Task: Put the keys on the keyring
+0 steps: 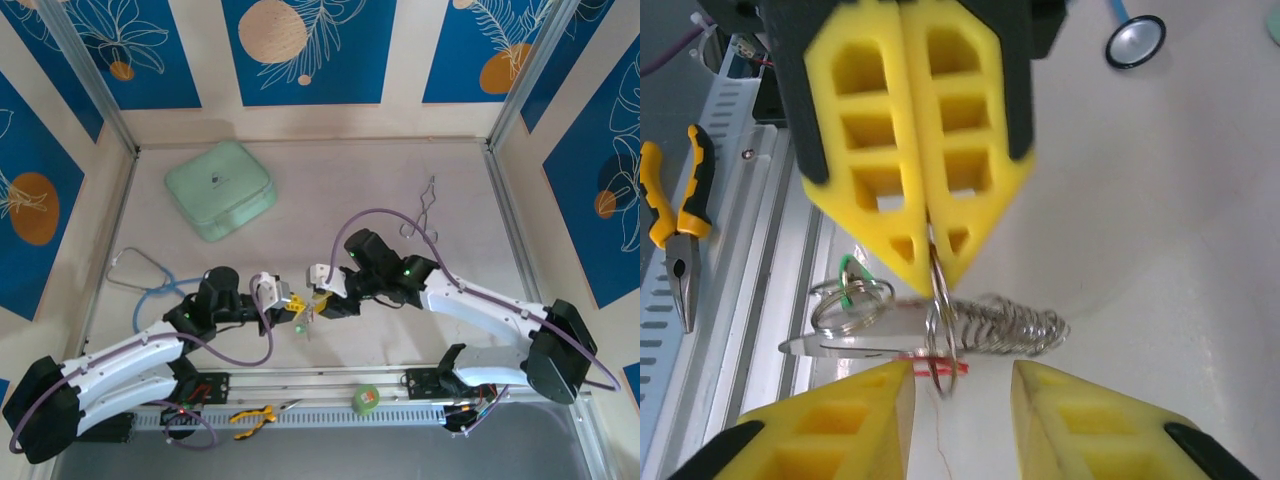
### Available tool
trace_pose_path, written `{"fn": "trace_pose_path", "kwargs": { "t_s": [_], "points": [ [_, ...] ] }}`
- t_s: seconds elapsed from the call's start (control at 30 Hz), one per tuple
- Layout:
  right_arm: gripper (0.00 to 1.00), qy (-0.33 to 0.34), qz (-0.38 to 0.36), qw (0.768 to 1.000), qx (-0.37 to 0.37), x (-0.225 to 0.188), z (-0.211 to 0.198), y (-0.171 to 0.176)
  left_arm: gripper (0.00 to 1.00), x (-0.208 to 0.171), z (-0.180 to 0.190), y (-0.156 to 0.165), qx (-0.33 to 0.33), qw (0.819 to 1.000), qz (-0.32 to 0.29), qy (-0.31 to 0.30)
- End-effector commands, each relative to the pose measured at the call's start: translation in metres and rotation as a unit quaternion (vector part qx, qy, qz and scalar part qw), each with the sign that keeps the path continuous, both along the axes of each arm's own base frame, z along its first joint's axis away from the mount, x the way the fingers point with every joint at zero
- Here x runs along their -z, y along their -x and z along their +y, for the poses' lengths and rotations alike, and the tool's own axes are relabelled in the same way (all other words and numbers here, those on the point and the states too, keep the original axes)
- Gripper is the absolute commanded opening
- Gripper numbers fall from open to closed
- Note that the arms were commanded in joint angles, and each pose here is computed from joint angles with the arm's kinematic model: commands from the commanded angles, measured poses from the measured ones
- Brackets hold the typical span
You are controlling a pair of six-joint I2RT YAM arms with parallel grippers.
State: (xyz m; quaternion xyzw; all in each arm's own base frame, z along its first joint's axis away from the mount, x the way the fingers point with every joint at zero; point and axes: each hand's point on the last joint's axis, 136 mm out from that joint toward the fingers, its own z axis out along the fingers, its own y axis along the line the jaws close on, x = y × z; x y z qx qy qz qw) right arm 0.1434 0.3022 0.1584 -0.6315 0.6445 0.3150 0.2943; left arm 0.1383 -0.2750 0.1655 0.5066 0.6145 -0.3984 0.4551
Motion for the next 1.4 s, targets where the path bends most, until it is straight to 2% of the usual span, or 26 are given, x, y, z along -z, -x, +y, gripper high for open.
{"fn": "trace_pose_path", "kwargs": {
  "t_s": [0.0, 0.37, 0.43, 0.57, 0.7, 0.83, 1.0, 1.17, 1.37],
  "points": [
    [0.32, -0.035, 0.034, 0.999, 0.008, -0.004, 0.004, 0.006, 0.00, -0.017, -0.001, -0.003, -0.015, 0.999, -0.017, 0.049],
    [0.29, -0.050, 0.040, 0.998, 0.013, -0.003, 0.010, 0.002, 0.00, -0.016, 0.002, -0.002, -0.021, 0.998, -0.013, 0.058],
    [0.24, -0.051, 0.041, 0.998, 0.012, -0.004, 0.012, 0.001, 0.00, -0.017, 0.002, -0.002, -0.020, 0.998, -0.014, 0.059],
    [0.08, -0.046, 0.044, 0.998, 0.016, -0.002, 0.010, 0.000, 0.00, -0.017, 0.002, -0.001, -0.020, 0.998, -0.014, 0.060],
    [0.05, -0.028, 0.055, 0.997, 0.049, 0.008, 0.001, -0.007, 0.00, -0.019, 0.003, -0.002, -0.022, 0.998, -0.018, 0.064],
    [0.06, -0.016, 0.086, 0.995, 0.054, 0.021, 0.002, -0.002, 0.00, -0.027, 0.000, -0.001, -0.016, 0.996, -0.022, 0.088],
    [0.12, -0.039, 0.066, 0.997, 0.020, 0.015, 0.013, 0.010, 0.00, -0.028, -0.001, -0.003, -0.018, 0.995, -0.022, 0.099],
    [0.29, -0.076, 0.015, 0.997, 0.031, -0.002, 0.007, 0.001, 0.00, -0.028, -0.001, -0.002, -0.018, 0.995, -0.020, 0.100],
    [0.31, -0.098, 0.003, 0.995, 0.028, -0.014, 0.003, 0.000, 0.00, -0.027, -0.001, -0.001, -0.014, 0.995, -0.018, 0.101]
  ]
}}
